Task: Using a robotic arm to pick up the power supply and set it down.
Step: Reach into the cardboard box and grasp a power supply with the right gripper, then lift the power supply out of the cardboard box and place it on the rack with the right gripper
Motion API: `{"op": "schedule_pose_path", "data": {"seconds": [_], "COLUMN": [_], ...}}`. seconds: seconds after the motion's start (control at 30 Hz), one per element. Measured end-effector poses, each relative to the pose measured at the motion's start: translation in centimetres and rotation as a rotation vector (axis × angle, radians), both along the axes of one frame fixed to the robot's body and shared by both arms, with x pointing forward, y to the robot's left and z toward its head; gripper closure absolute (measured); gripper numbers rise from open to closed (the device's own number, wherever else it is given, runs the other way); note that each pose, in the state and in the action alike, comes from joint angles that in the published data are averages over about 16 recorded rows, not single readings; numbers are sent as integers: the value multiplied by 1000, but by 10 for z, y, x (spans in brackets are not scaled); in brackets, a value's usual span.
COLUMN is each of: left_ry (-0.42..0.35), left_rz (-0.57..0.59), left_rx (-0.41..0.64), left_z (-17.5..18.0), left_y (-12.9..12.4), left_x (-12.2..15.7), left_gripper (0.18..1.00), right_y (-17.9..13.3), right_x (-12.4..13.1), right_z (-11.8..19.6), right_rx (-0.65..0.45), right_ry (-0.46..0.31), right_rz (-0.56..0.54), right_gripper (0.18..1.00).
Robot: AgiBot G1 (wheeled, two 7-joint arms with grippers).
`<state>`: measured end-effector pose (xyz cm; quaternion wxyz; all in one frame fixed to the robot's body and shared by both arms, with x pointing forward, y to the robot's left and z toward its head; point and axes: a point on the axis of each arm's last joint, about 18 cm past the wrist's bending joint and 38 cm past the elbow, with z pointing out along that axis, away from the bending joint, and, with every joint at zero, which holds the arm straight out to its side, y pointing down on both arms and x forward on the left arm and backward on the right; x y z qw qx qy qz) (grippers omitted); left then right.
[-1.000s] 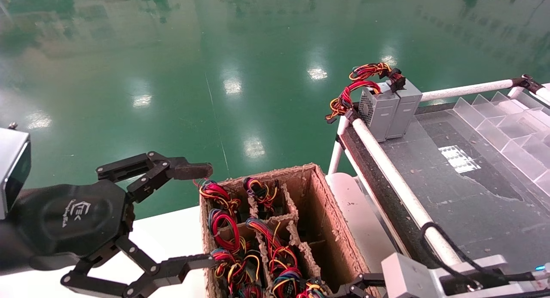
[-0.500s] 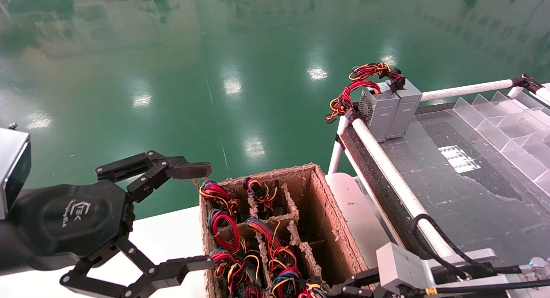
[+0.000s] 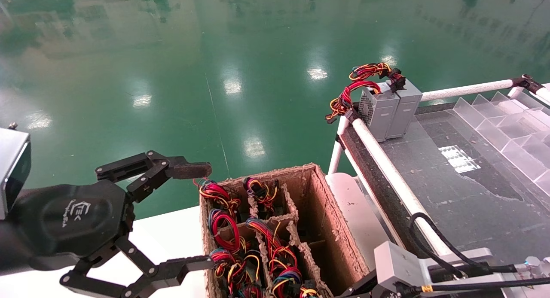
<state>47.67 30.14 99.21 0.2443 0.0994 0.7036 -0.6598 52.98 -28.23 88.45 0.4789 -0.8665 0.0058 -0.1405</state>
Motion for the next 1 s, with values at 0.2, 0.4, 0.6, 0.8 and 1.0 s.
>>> {"op": "schedule_pose_path", "data": {"seconds": [0.2, 0.4, 0.6, 0.8, 1.0], "left_ry": [0, 0, 0, 0, 0], "left_rz": [0, 0, 0, 0, 0], "left_rx": [0, 0, 0, 0, 0], "left_z": [0, 0, 0, 0, 0], "left_y": [0, 0, 0, 0, 0], "left_x": [0, 0, 0, 0, 0], "left_gripper": [184, 184, 184, 184, 184], "right_y": [-1, -3, -7, -12, -20], "right_x": [-3, -10, -20, -32, -43], "right_z": [6, 20, 42, 69, 101], "right_rx": [36, 106, 196, 281, 353], "right_ry": [-10, -47, -112, -193, -271], "right_rz": [10, 38, 75, 108, 125], "right_gripper": [920, 953, 960, 960, 961]}}
